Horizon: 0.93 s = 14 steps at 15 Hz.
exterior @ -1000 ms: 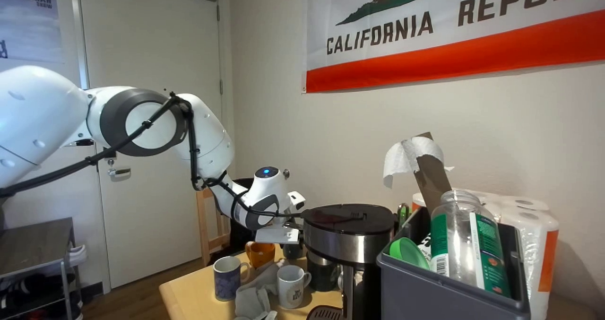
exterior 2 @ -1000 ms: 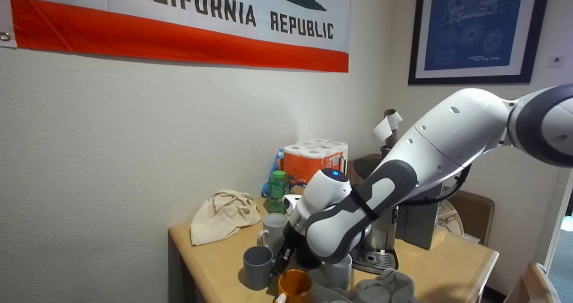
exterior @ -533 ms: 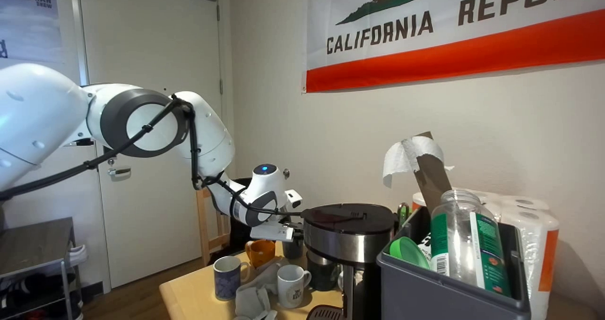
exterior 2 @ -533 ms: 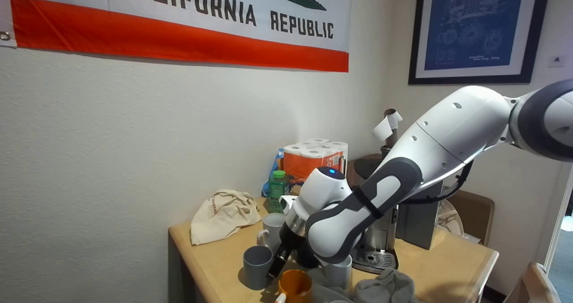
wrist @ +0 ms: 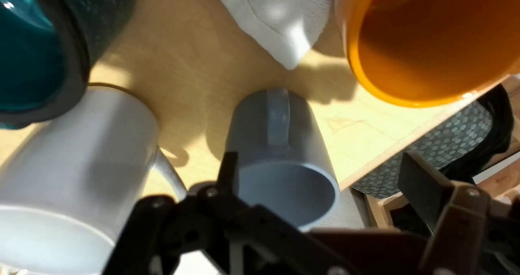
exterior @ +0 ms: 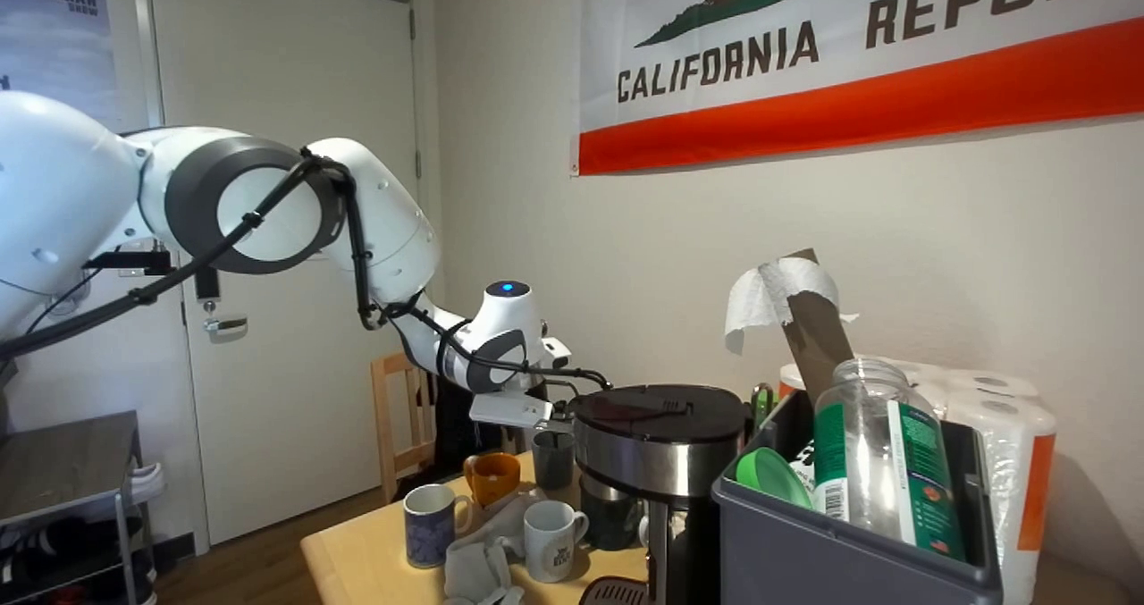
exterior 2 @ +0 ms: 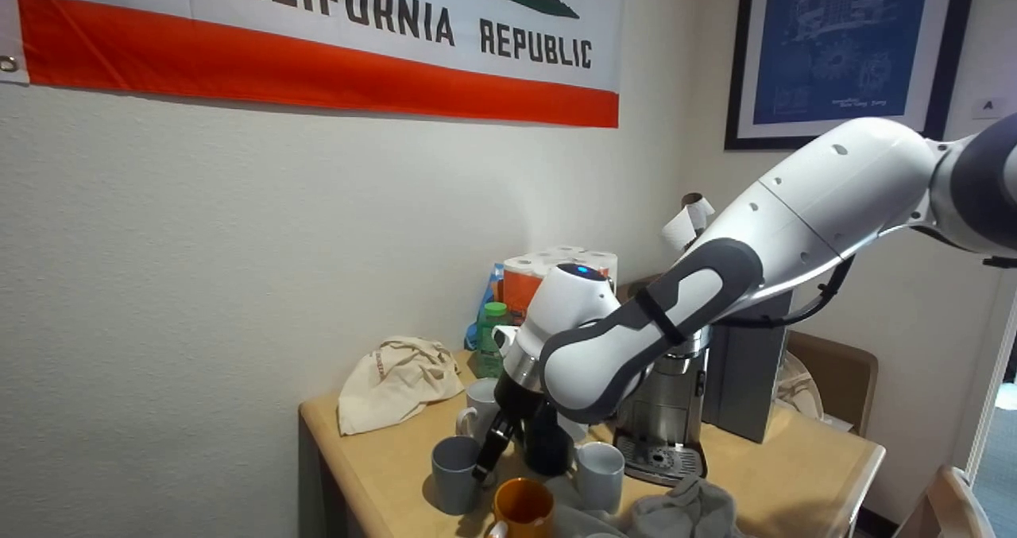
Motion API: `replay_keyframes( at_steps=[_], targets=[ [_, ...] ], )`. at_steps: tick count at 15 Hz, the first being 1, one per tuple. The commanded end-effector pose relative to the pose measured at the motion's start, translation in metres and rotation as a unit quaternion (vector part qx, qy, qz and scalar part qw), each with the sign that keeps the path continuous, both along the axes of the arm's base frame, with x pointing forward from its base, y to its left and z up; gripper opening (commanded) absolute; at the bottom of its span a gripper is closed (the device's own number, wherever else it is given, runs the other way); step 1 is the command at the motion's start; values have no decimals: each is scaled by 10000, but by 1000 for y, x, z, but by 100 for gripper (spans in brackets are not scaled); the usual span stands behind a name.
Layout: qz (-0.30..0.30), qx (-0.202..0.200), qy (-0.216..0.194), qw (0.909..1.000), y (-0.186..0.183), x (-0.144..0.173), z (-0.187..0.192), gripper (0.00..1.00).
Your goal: Take the gray cup and place it at the left of the black cup
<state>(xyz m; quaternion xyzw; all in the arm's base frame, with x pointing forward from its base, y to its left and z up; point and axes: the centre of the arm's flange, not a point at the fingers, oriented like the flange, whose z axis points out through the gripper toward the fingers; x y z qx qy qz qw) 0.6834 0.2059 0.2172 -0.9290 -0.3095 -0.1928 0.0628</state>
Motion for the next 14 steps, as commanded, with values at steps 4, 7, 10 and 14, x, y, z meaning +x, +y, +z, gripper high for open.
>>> replay_keyframes(
  at_steps=[4, 7, 10, 14],
  targets=[
    [-26, 167, 257, 9995, -6, -4, 86, 100],
    [-122, 41, 110, 9999, -21, 3, 132, 100],
    [-248, -68, 145, 9996, -47, 7, 178, 100],
    [-275, 138, 662, 9973, -85, 6, 226, 100]
  ],
)
